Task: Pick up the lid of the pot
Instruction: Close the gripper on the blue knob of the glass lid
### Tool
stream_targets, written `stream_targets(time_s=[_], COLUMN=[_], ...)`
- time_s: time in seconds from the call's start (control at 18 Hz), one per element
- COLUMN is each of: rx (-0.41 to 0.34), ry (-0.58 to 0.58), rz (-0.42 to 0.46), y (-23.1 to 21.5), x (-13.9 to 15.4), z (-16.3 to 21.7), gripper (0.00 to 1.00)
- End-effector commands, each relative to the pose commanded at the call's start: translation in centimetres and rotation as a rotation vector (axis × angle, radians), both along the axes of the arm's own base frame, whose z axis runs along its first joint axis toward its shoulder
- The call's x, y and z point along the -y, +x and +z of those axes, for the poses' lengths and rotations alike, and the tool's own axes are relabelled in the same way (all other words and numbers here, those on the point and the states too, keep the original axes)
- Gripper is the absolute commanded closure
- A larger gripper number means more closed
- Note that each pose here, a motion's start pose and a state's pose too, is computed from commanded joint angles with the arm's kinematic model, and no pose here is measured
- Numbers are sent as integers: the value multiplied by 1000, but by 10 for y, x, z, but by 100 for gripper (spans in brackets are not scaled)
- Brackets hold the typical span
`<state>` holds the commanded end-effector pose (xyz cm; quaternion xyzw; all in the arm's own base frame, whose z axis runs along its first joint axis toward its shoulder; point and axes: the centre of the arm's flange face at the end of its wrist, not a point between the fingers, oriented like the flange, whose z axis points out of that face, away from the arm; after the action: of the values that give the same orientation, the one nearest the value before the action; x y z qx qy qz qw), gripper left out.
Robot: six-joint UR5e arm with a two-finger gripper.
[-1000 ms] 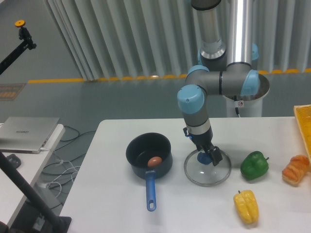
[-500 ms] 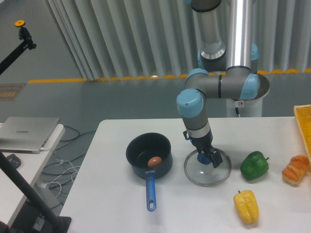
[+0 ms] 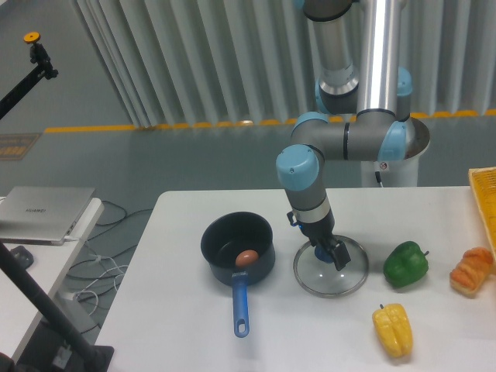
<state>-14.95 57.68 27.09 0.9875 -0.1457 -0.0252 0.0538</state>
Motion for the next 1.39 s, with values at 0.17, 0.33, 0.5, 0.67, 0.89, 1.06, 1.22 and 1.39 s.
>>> stream_targets(time_s=[0.17,0.33,0.5,0.67,0.89,1.06,1.22,1.39], rx=[3,2,2,1,3,2,3,4], ry=[-4,-7,-10,-9,-12,-10,-12,-13], rz=[-5,-6,-5,-6,-8,-6,-6,-5], y=[0,1,0,0,0,-1,-1,-1], x=[1,1,2,2,3,3,3,3], z=[-1,-2,-3,-2,-4,-3,-4,-4], gripper=[0,0,1,1,3,4,11,17])
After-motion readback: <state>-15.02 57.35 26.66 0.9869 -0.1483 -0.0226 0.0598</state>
